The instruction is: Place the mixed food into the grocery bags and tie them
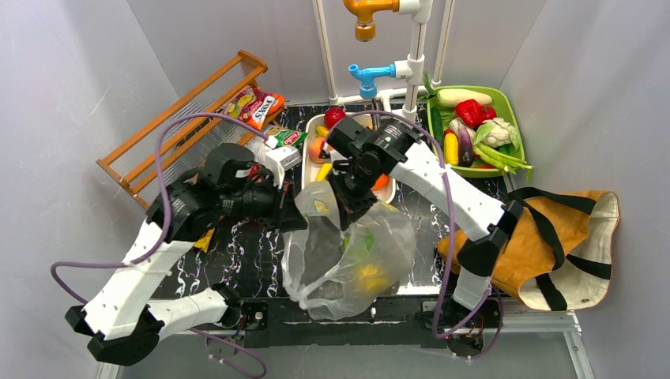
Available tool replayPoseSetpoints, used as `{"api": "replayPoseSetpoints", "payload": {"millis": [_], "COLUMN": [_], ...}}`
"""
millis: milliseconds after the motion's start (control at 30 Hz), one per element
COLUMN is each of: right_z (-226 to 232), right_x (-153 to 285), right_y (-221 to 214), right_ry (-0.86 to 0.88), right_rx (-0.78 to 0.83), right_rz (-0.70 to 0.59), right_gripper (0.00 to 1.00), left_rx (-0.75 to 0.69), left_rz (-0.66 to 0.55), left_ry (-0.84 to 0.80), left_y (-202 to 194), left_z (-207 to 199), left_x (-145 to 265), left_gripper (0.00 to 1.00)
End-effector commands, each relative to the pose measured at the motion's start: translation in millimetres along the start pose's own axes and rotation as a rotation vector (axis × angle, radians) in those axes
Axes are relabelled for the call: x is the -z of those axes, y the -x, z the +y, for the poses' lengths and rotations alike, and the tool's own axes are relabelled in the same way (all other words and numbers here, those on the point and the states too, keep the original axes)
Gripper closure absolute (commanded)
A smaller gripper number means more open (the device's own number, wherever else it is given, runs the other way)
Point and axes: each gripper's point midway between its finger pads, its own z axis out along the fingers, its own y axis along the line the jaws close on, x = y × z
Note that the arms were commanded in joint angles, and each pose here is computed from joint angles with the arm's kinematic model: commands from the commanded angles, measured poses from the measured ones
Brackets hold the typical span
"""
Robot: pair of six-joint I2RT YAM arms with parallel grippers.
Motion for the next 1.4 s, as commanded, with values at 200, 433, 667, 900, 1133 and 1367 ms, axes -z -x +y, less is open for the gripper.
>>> {"api": "replayPoseSetpoints", "payload": {"millis": [200, 433, 667, 900, 1133, 1367], "right_z": [32, 10, -10, -14, 22, 42], "right_x": [-5, 9, 41, 45, 36, 6], "right_y": [44, 49, 17, -6, -2, -6], "right_ry": [0.104, -0.043, -0.122, -0.137, -0.079, -0.058], "right_rx": [0.083, -0.026, -0.178, -0.270, -0.232, -0.221], "right_rz": [0.004, -0.074, -0.159, -0.155, -0.132, -0.033], "right_gripper": [0.89, 0.30, 0.18, 0.15, 0.12, 0.12], "left_rx": [0.199, 0.245, 0.251, 0.292, 0.294, 0.272], "left_rz": [-0.067, -0.096, -0.097, -0.142, -0.172, -0.272], "left_ry": [0.002, 0.096, 0.196, 0.200, 0.180, 0.173], "left_y": [-14, -7, 29, 73, 93, 113], "left_z": [-37, -22, 1, 6, 5, 0], "left_x": [68, 65, 37, 9, -1, 10], "left_gripper": [1.00, 1.00, 1.00, 1.00, 1.00, 1.00]}}
